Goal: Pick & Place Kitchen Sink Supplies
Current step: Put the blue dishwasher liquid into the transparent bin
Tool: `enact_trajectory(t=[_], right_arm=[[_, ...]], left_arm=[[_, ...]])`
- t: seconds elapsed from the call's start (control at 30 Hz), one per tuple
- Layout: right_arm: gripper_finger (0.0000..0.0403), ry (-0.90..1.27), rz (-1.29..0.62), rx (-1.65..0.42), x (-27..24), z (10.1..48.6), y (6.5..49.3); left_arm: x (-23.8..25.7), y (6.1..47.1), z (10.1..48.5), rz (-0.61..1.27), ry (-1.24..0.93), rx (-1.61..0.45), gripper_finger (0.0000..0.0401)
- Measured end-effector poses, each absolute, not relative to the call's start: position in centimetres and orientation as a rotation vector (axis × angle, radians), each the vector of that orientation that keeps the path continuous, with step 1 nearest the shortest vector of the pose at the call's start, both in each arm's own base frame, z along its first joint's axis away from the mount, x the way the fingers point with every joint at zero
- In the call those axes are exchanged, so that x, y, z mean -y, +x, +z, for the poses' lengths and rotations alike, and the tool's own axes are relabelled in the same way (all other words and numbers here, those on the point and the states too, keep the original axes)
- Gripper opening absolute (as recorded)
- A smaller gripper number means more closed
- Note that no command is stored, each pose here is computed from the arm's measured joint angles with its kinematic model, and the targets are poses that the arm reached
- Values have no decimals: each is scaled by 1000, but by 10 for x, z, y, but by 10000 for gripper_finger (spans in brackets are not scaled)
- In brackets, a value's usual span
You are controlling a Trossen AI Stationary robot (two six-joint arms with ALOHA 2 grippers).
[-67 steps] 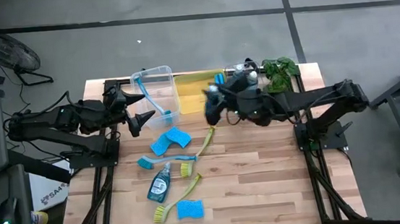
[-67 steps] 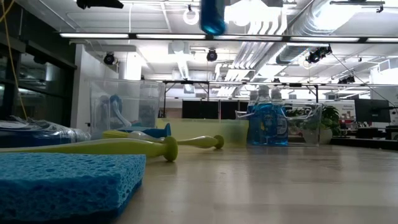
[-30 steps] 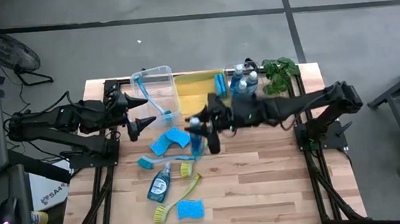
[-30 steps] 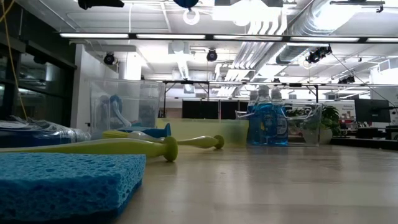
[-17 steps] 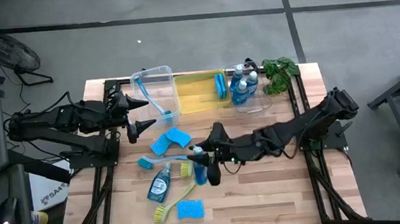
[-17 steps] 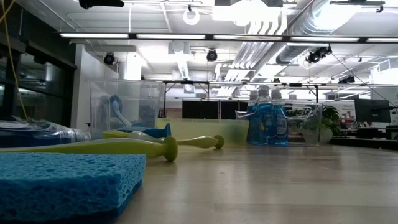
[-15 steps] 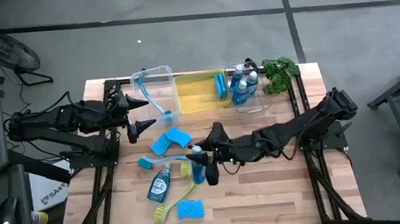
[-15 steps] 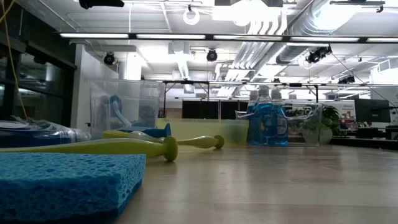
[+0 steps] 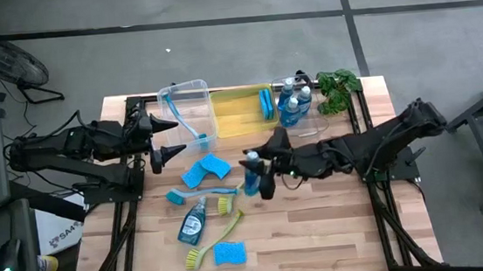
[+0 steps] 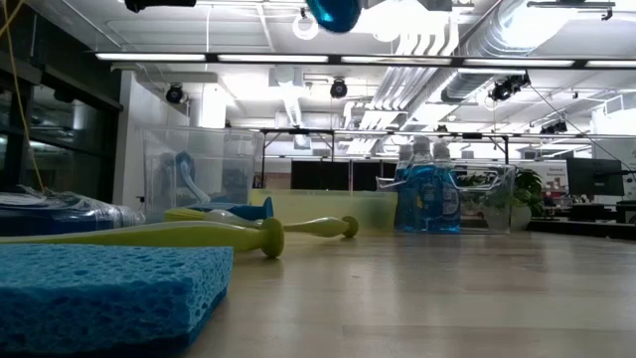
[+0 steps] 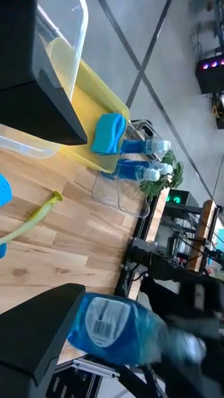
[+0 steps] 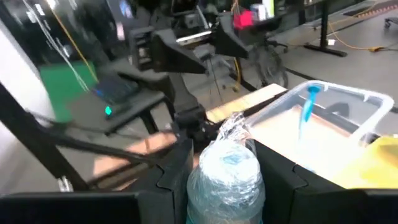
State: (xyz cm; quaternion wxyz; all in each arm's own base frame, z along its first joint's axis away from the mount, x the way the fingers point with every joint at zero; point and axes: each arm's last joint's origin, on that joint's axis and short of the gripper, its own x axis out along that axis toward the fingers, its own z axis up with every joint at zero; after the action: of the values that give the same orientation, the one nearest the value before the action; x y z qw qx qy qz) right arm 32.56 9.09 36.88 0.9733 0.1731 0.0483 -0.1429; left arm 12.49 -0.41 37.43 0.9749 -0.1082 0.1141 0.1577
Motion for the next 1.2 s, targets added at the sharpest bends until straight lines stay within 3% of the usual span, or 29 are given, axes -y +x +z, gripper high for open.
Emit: enact_trajectory(t=[0.2,0.5,0.83,1.2], right_arm=[[125,452,-302,92,-72,328,285],[131,326,-693,146,-43,306,225],[130,177,-1082,60,-7,290,204],[131,150,-1201,-112,24,265,198]], left_arm=[[4,121,376,319,-222,-215,376],[3,120,377,349,-242,-200,376],[0,119,378,427,-241,-174,376],[-1,120,377,482,-275,-158,376]])
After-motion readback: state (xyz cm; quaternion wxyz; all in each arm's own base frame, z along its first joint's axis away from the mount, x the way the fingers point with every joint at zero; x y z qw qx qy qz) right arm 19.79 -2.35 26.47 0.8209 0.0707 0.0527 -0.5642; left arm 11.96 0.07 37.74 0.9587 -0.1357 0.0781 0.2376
